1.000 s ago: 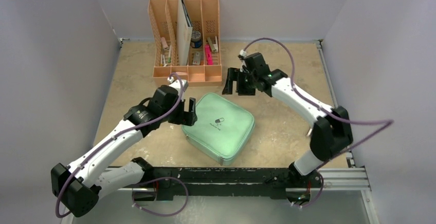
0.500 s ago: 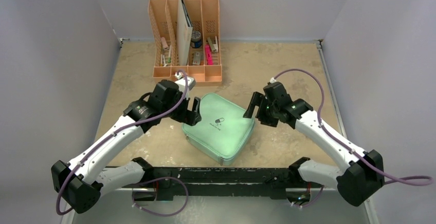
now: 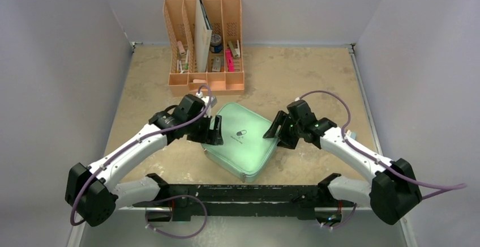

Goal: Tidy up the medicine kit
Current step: Adjust the medicine box at the center of the board.

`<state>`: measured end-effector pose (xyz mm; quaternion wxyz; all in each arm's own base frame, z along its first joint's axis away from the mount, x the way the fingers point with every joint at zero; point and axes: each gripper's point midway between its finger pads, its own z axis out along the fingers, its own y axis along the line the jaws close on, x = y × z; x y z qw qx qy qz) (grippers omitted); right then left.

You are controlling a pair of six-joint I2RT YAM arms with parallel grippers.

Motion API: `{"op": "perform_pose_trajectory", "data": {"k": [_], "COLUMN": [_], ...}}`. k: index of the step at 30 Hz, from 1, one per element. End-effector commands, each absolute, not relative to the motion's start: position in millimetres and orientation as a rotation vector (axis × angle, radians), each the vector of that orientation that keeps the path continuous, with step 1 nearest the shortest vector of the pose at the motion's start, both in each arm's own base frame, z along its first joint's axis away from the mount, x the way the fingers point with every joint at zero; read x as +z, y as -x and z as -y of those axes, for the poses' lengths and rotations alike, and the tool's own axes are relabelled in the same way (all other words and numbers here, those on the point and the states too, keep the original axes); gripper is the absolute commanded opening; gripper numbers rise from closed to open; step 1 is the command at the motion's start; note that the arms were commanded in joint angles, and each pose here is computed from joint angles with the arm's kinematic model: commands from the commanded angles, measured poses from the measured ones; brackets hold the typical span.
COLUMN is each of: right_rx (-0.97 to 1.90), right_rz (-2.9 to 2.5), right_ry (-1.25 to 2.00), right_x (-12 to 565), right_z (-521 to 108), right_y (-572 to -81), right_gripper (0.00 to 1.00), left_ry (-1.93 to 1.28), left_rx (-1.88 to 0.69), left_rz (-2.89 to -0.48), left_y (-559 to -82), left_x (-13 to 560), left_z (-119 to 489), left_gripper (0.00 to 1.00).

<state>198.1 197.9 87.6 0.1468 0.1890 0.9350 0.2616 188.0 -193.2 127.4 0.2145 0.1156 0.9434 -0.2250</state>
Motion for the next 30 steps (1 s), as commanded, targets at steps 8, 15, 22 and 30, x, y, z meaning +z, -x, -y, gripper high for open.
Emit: {"op": "perform_pose_trajectory", "data": {"k": [8, 15, 22, 30], "right_rx": [0.962, 0.926, 0.797, 0.668], "right_rz": [-2.561, -2.535, -2.576, -2.629], "right_ry": [-0.299, -0.105, 0.025, 0.013], "right_x": [125.8, 138.1, 140.5, 136.3], "right_z": [-250.6, -271.0, -263.6, -228.9], "right_y": [-251.5, -288.2, -295.4, -251.8], "right_gripper": [0.72, 0.74, 0.79, 0.76], "left_ry": [-0.175, -0.2, -0.197, -0.236], "left_rx": [-0.603, -0.458, -0.516, -0.592], "left_rz": [-2.588, -2.582, -2.554, -2.549], "left_y": [-210.1, -233.3, -241.5, -227.1], "left_x": [132.2, 128.8, 142.6, 161.9], "left_z": [198.7, 186.9, 194.9, 198.1], "left_gripper": [0.73, 0.74, 0.72, 0.72]}}
